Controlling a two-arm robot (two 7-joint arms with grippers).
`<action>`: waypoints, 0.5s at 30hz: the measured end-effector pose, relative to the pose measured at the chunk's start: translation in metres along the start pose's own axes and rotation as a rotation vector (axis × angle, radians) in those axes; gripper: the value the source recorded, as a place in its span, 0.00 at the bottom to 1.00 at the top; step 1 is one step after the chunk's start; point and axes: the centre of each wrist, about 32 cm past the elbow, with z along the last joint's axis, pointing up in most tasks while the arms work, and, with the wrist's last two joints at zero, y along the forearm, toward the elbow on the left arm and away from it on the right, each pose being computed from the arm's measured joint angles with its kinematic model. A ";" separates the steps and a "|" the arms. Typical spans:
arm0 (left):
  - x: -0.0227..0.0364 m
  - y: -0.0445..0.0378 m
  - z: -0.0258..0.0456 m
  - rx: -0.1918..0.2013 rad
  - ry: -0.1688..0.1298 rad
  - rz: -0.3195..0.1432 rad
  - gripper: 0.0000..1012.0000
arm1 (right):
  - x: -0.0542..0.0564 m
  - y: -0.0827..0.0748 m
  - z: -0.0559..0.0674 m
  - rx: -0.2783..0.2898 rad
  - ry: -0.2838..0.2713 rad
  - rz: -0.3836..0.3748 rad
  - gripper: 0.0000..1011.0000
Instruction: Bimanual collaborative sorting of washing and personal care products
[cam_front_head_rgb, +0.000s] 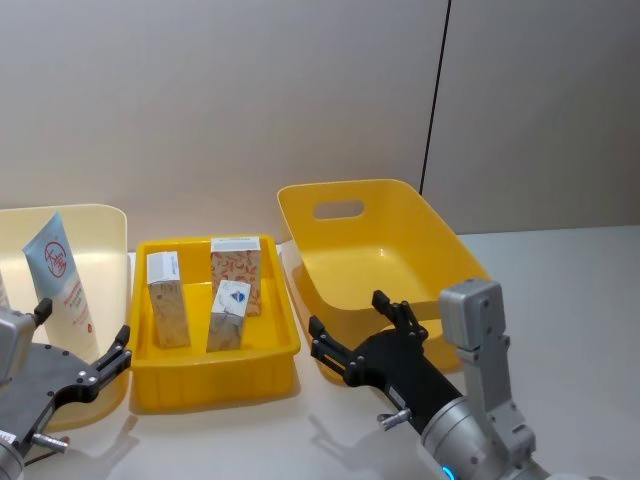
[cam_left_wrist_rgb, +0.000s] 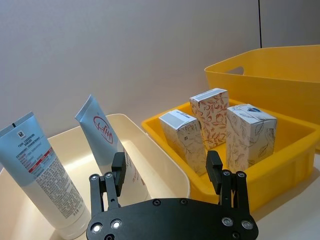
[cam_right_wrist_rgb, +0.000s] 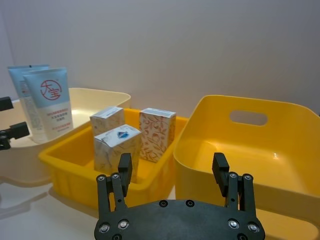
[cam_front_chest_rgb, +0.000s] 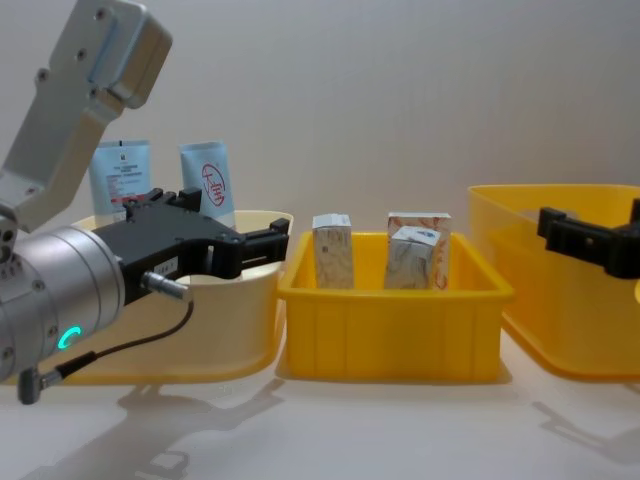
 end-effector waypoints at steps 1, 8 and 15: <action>0.0000 0.0000 0.0000 0.000 0.000 0.000 0.99 | 0.000 0.000 0.001 0.001 0.000 0.004 0.99; 0.0000 0.0000 0.0000 0.000 0.000 0.000 0.99 | -0.005 0.003 0.006 0.012 0.008 0.060 0.99; 0.0000 0.0000 0.0000 0.000 0.000 0.000 0.99 | -0.012 0.010 0.013 0.015 0.030 0.151 0.99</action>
